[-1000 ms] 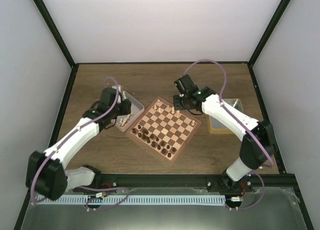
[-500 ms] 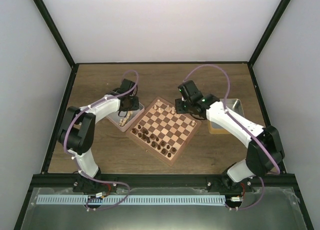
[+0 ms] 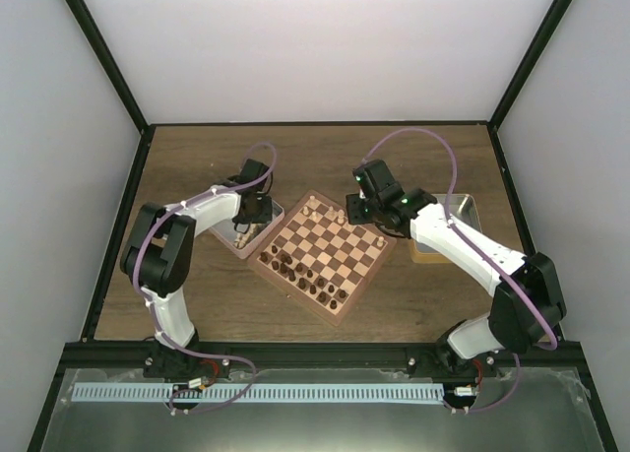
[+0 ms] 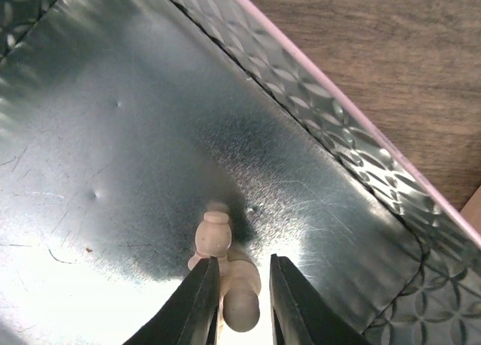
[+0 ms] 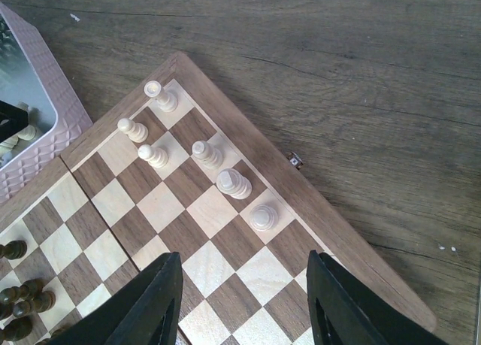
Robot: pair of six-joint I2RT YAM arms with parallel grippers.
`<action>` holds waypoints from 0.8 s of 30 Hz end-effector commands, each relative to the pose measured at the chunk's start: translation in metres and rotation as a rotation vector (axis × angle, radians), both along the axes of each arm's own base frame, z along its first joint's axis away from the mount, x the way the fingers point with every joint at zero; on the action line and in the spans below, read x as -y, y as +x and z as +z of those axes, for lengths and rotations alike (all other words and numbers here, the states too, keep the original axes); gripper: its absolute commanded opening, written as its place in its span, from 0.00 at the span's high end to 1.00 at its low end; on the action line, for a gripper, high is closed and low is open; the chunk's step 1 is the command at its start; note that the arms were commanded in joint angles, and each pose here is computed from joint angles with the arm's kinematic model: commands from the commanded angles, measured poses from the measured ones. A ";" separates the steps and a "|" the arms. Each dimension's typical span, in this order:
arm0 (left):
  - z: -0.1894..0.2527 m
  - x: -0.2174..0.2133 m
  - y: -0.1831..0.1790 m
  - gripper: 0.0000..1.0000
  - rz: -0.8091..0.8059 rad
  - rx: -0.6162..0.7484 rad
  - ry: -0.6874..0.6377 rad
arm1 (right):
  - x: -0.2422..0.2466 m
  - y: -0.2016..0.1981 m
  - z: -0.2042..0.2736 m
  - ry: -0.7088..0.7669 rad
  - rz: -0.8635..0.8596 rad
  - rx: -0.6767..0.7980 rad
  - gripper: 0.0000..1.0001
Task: Set up the chess pieces on the board
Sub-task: Pick up the chess piece from the storage box.
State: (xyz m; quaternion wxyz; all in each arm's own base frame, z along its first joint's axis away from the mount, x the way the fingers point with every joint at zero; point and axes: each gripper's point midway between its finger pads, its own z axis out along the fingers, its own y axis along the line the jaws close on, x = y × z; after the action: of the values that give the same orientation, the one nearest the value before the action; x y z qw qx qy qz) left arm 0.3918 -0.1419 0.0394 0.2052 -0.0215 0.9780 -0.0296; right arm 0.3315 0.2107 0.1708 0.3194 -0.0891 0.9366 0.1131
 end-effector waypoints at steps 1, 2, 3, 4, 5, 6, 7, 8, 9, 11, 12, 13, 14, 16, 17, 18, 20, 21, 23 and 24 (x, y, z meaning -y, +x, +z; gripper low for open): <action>-0.006 -0.006 -0.001 0.82 0.005 -0.018 0.025 | 0.003 0.002 0.009 0.017 -0.014 0.029 0.53; -0.006 -0.006 0.000 0.83 0.003 -0.015 0.023 | 0.003 0.002 0.010 0.018 -0.017 0.030 0.53; -0.005 -0.006 0.000 0.85 0.003 -0.012 0.023 | 0.003 0.002 0.010 0.018 -0.017 0.031 0.53; -0.004 -0.005 0.001 0.87 0.003 -0.009 0.022 | 0.003 0.003 0.011 0.019 -0.019 0.032 0.53; -0.003 -0.005 0.002 0.90 0.004 -0.001 0.022 | 0.003 0.003 0.011 0.020 -0.021 0.034 0.53; 0.001 -0.006 0.003 0.92 0.008 0.011 0.022 | 0.003 0.003 0.012 0.019 -0.022 0.035 0.53; 0.006 -0.006 0.004 0.94 0.010 0.028 0.018 | 0.003 0.003 0.013 0.022 -0.023 0.036 0.53; 0.013 -0.006 0.007 0.94 0.012 0.052 0.011 | 0.004 0.003 0.014 0.022 -0.027 0.039 0.53; 0.021 -0.006 0.008 0.94 0.015 0.073 0.005 | 0.004 0.003 0.015 0.025 -0.029 0.042 0.53; 0.040 -0.005 0.011 0.95 0.017 0.117 -0.010 | 0.004 0.003 0.017 0.032 -0.031 0.048 0.53; 0.048 -0.005 0.011 0.95 0.018 0.134 -0.018 | 0.004 0.003 0.018 0.033 -0.032 0.051 0.53; 0.056 -0.003 0.011 0.95 0.014 0.149 -0.031 | 0.005 0.003 0.020 0.039 -0.037 0.057 0.53; 0.064 -0.001 0.011 0.95 0.009 0.165 -0.047 | 0.005 0.003 0.021 0.042 -0.038 0.061 0.53; 0.080 0.003 0.009 0.94 -0.004 0.189 -0.083 | 0.006 0.004 0.023 0.049 -0.049 0.068 0.53; 0.085 0.007 0.008 0.94 -0.015 0.193 -0.103 | 0.007 0.004 0.024 0.051 -0.053 0.074 0.53; 0.089 0.011 0.007 0.94 -0.031 0.196 -0.122 | 0.008 0.003 0.025 0.053 -0.059 0.077 0.53; 0.097 0.024 0.004 0.94 -0.068 0.199 -0.166 | 0.012 0.003 0.028 0.055 -0.080 0.090 0.53; 0.100 0.030 0.002 0.94 -0.088 0.199 -0.186 | 0.015 0.003 0.029 0.056 -0.095 0.098 0.53; 0.105 0.047 -0.003 0.94 -0.136 0.194 -0.215 | 0.022 0.003 0.034 0.059 -0.128 0.121 0.53; 0.106 0.057 -0.006 0.94 -0.160 0.191 -0.223 | 0.025 0.002 0.036 0.060 -0.145 0.134 0.53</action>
State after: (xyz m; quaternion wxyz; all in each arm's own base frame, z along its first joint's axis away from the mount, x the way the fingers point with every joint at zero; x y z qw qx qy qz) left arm 0.3939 -0.1624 0.1333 0.2961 -0.0081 0.9489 -0.1089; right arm 0.3298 0.2019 0.1886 0.3518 -0.0589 0.9263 0.1215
